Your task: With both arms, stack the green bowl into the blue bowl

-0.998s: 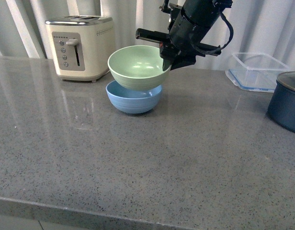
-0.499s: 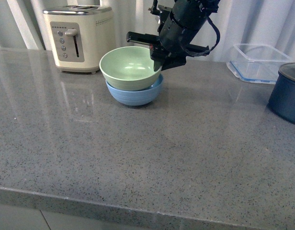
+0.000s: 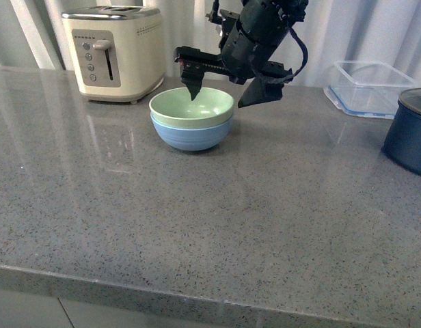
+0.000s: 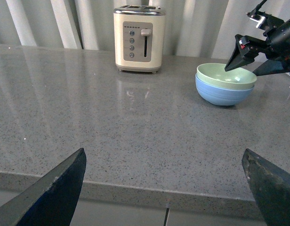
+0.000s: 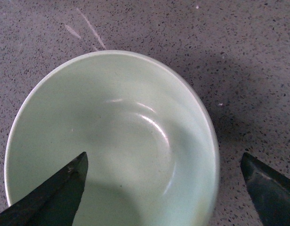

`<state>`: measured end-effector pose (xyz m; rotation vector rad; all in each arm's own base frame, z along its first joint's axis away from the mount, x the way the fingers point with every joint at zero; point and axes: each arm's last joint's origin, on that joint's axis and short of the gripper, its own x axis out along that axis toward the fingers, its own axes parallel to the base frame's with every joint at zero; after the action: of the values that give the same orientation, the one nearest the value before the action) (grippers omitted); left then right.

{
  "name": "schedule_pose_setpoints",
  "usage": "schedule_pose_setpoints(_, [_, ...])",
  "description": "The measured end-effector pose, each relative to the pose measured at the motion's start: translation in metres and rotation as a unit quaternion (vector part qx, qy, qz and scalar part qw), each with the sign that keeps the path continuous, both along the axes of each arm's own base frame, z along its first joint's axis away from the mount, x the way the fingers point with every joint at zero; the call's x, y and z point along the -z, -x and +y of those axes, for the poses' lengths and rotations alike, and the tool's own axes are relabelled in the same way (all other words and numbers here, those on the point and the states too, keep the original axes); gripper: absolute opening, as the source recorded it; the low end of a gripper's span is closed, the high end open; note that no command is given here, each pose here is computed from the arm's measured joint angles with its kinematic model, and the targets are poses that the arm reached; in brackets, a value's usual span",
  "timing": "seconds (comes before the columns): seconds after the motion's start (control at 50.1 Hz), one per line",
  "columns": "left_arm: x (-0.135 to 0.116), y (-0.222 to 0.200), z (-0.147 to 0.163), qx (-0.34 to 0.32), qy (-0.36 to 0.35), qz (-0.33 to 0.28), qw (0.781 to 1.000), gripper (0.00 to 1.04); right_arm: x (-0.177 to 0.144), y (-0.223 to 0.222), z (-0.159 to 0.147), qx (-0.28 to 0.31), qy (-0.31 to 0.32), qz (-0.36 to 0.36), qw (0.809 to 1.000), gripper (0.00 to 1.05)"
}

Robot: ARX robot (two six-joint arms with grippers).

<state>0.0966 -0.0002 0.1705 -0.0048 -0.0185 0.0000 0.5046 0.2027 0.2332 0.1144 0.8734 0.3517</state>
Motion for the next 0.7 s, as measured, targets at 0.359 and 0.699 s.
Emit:
schedule_pose_setpoints(0.359, [0.000,0.000,0.000,0.000,0.000,0.000,1.000,0.98,-0.063,0.040,-0.087,0.054,-0.015,-0.067,0.996,0.95])
schedule_pose_setpoints(0.699, [0.000,0.000,0.000,0.000,0.000,0.000,1.000,0.98,-0.067,0.148,-0.210,0.134,0.017,-0.096,0.986,0.95])
